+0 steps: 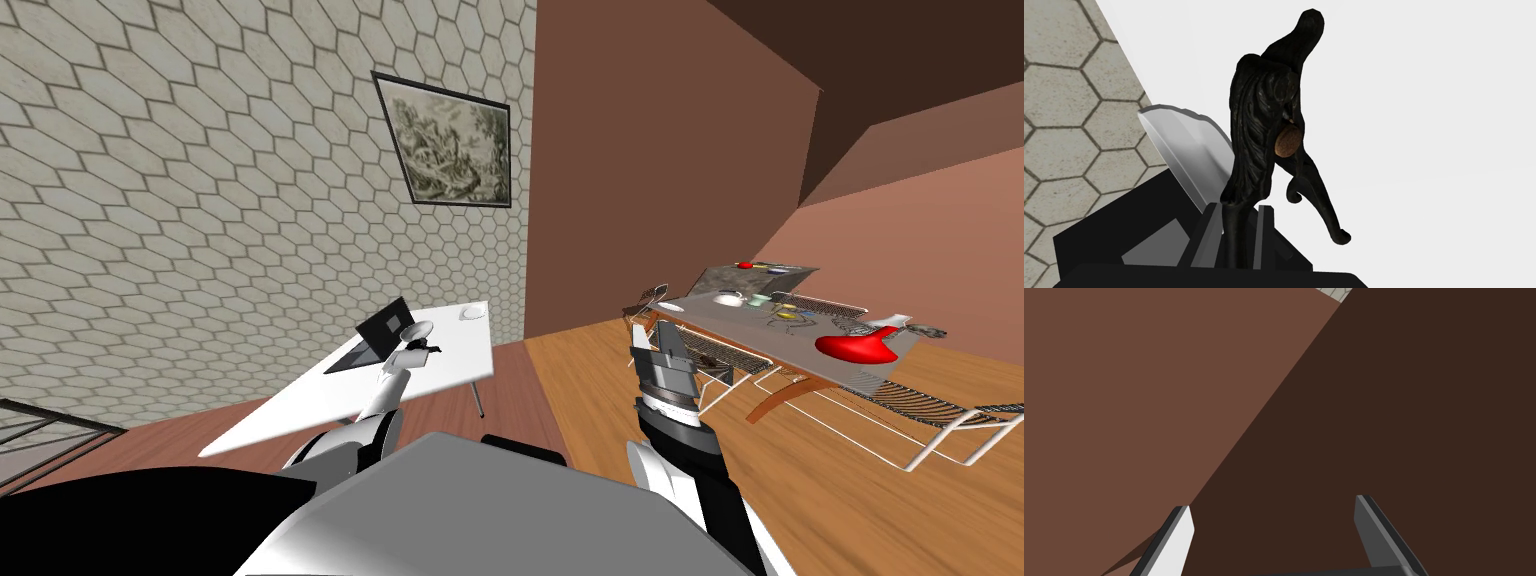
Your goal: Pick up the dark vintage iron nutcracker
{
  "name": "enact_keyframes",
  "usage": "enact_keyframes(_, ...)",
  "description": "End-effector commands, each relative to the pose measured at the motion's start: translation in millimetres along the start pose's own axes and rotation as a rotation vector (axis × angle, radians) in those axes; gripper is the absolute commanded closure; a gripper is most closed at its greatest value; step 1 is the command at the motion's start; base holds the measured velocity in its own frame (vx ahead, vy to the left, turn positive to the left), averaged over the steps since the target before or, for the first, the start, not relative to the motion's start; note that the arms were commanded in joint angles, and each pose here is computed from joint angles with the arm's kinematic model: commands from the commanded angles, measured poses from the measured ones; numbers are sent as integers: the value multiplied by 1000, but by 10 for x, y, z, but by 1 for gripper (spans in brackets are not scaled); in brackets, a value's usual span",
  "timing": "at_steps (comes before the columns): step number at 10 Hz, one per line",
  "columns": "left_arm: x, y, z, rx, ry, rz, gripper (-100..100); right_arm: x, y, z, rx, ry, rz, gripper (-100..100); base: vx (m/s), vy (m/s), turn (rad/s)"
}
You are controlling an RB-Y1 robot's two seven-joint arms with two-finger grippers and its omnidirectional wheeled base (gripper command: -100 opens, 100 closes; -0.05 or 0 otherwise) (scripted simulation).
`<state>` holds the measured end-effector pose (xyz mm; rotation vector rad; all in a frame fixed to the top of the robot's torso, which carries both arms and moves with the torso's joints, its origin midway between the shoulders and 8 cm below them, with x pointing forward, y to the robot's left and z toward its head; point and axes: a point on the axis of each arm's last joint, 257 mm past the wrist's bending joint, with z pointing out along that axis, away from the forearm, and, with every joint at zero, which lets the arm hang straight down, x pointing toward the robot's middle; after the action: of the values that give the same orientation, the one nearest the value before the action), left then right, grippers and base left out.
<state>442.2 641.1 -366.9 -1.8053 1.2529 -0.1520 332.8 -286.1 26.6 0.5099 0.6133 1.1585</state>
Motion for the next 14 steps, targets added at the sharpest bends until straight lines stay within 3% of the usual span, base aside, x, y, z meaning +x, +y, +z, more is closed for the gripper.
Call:
enact_keyframes(1, 0, 0, 0, 0, 0, 0, 100, 0, 0, 0, 0, 0, 0, 0, 0, 0, 0)
enact_keyframes(3, -7, -10, 0, 2, -1, 1, 100, 0, 0, 0, 0, 0, 0, 0, 0, 0, 0)
enact_keyframes(4, -7, -9, 0, 2, -1, 1, 0, 0, 0, 0, 0, 0, 0, 0, 0, 0, 0)
enact_keyframes(5, 15, -22, -48, 10, 9, 12, 100, 0, 0, 0, 0, 0, 0, 0, 60, -22, 239)
enact_keyframes(13, 281, -68, -317, 50, 94, 78, 100, 0, 0, -1, 0, 0, 0, 0, 71, -41, 141)
enact_keyframes(14, 246, -66, -282, 47, 85, 72, 100, 0, 0, 0, 0, 0, 0, 0, 29, -23, 27)
